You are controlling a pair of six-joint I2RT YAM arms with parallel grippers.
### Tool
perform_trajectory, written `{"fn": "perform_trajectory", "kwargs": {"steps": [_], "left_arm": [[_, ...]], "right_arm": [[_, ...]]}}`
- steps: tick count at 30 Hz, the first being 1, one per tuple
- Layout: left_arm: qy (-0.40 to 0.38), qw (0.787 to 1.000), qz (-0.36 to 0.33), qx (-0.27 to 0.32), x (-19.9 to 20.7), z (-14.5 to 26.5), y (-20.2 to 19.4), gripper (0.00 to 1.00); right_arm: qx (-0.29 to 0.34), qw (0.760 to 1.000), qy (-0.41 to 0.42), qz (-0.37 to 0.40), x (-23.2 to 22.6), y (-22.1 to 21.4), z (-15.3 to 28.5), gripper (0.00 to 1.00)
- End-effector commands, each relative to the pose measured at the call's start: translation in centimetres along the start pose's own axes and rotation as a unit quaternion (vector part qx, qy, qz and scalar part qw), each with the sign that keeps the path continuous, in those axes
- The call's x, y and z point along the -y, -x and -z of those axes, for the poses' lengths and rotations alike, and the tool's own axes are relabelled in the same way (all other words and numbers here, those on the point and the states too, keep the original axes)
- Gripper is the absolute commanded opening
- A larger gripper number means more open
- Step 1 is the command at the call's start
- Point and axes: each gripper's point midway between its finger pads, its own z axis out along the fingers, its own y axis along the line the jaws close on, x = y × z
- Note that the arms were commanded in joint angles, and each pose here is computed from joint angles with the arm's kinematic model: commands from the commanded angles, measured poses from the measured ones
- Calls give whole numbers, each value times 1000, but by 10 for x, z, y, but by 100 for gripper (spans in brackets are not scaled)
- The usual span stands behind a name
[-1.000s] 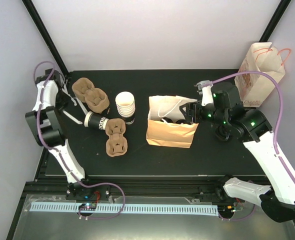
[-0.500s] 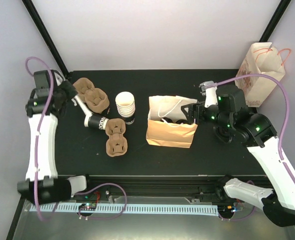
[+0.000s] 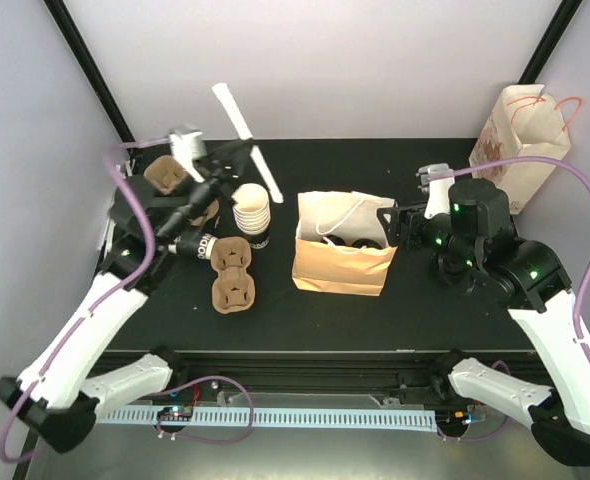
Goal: Pack the takeout coffee
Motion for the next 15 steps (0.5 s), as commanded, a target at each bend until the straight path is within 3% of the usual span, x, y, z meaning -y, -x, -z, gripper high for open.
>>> {"fn": "perform_trajectory", "kwargs": {"steps": [1,8,15], "left_arm": [[-79,996,-49,15,39,-33,-25,1],[-153,987,-48,10,66,-63,-85,2],[-174,983,-45,-29,79,-81,-139,1]], "right_arm": [[28,999,-28,-9,11,9,12,78],[39,999,-22,-15,11,8,18,78],[41,999,-26,-18,14,4,21,78]]}}
